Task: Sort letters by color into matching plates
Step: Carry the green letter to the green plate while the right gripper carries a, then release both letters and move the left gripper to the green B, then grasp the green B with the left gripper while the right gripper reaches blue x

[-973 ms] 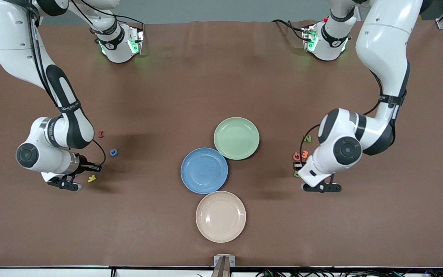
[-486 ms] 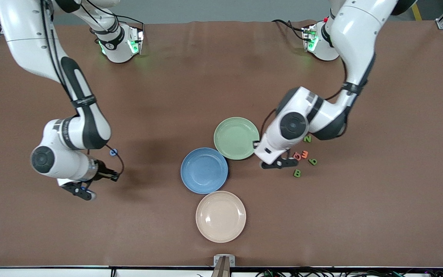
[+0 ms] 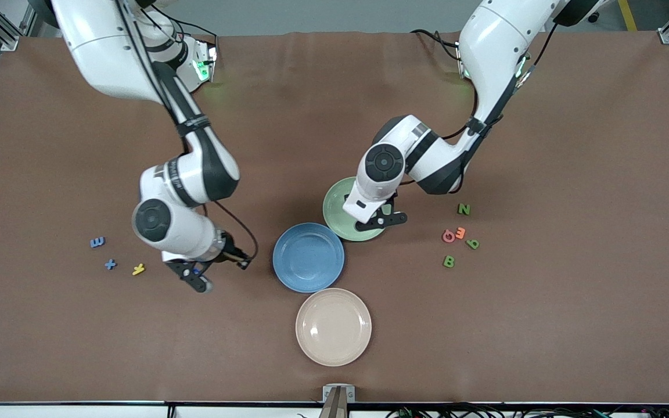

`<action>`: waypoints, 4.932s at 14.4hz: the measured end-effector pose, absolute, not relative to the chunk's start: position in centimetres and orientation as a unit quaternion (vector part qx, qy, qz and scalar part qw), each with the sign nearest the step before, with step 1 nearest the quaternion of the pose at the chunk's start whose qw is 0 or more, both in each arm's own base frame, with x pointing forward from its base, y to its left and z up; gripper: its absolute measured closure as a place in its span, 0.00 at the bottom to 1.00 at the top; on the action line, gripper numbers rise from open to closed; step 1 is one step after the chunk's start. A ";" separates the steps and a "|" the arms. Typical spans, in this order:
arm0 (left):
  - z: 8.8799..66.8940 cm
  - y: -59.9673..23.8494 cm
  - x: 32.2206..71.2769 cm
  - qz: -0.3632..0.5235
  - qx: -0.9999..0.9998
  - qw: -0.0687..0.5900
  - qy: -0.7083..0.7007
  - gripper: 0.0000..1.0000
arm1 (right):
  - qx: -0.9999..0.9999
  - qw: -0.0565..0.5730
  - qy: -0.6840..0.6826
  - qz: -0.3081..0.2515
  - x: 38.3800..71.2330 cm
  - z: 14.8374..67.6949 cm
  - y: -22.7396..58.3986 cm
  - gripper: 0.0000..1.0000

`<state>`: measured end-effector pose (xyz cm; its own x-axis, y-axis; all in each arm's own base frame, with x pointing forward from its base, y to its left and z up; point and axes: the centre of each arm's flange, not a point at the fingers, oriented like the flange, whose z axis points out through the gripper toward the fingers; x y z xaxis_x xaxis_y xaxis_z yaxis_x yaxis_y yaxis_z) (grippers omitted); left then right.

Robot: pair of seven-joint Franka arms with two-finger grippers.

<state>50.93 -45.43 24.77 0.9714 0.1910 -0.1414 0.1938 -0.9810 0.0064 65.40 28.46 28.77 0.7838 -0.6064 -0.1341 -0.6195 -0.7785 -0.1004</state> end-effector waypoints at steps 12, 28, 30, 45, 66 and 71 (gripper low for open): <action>21.5 -47.6 49.1 -0.044 0.991 0.011 0.128 0.71 | -0.924 0.099 0.368 0.015 63.8 21.0 38.5 0.72; 24.2 -35.6 59.1 -0.016 0.996 0.027 0.087 0.04 | -0.924 0.099 0.369 0.012 64.0 21.3 38.4 0.57; 24.2 -33.2 60.5 -0.008 0.998 0.021 0.051 0.04 | -0.924 0.099 0.369 0.013 64.0 21.3 38.5 0.36; 19.4 -24.0 64.2 -0.001 0.993 -0.017 -0.115 0.23 | -0.964 0.037 0.263 0.029 67.0 22.8 30.8 0.00; 17.9 -23.2 64.2 -0.010 0.994 -0.015 -0.112 0.72 | -0.991 -0.001 -0.129 0.023 64.7 20.1 -14.1 0.00; 18.4 -23.2 64.5 -0.002 0.994 -0.012 -0.108 0.72 | -0.977 -0.001 -0.214 0.012 64.1 18.9 -13.2 0.00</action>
